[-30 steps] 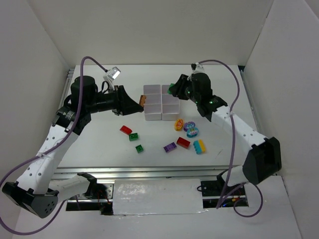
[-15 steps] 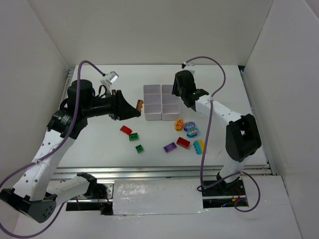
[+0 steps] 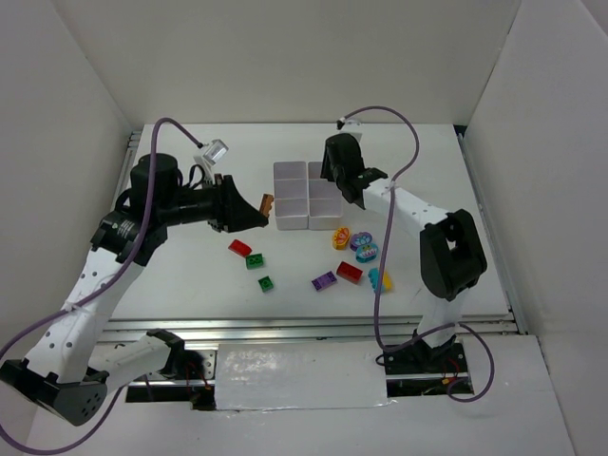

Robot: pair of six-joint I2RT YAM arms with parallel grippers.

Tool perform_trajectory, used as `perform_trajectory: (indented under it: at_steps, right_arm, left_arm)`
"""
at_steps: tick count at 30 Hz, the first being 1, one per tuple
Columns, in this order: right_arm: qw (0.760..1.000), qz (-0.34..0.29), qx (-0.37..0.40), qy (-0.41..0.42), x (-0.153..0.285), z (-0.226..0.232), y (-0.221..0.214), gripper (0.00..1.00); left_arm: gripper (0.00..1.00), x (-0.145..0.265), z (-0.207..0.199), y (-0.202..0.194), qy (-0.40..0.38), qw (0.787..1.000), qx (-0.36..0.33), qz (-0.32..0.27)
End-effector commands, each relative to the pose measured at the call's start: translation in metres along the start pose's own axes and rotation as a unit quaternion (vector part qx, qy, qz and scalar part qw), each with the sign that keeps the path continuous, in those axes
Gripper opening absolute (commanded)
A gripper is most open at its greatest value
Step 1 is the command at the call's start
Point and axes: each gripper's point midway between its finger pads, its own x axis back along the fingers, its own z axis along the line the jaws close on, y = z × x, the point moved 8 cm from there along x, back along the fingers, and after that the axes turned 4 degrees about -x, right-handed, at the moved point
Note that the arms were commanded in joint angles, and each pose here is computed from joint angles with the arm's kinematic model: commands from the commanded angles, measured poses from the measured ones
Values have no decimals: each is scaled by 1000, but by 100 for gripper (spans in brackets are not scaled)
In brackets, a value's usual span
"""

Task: Sort the legos into containers by color

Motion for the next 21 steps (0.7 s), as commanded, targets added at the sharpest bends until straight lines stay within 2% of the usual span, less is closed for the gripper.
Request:
perform_trajectory:
  at_steps: [1, 12, 15, 16, 18, 21]
  right_arm:
    - [999, -41, -10, 12, -5, 14, 18, 0]
    - [999, -39, -12, 12, -11, 16, 14, 16]
    - [999, -37, -14, 12, -11, 18, 13, 29]
    - [999, -36, -14, 12, -11, 17, 13, 41]
    - [999, -35, -14, 13, -11, 18, 12, 50]
    - [999, -31, -11, 15, -13, 19, 10, 50]
  left_arm:
    - [0, 1, -3, 0, -22, 1000, -17, -2]
    - [0, 0, -5, 0, -36, 999, -21, 2]
    - [0, 0, -5, 0, -38, 999, -21, 1]
    - [0, 0, -5, 0, -39, 999, -21, 2]
    - [0, -1, -5, 0, -41, 999, -20, 5]
    - [0, -1, -6, 1, -43, 999, -21, 5]
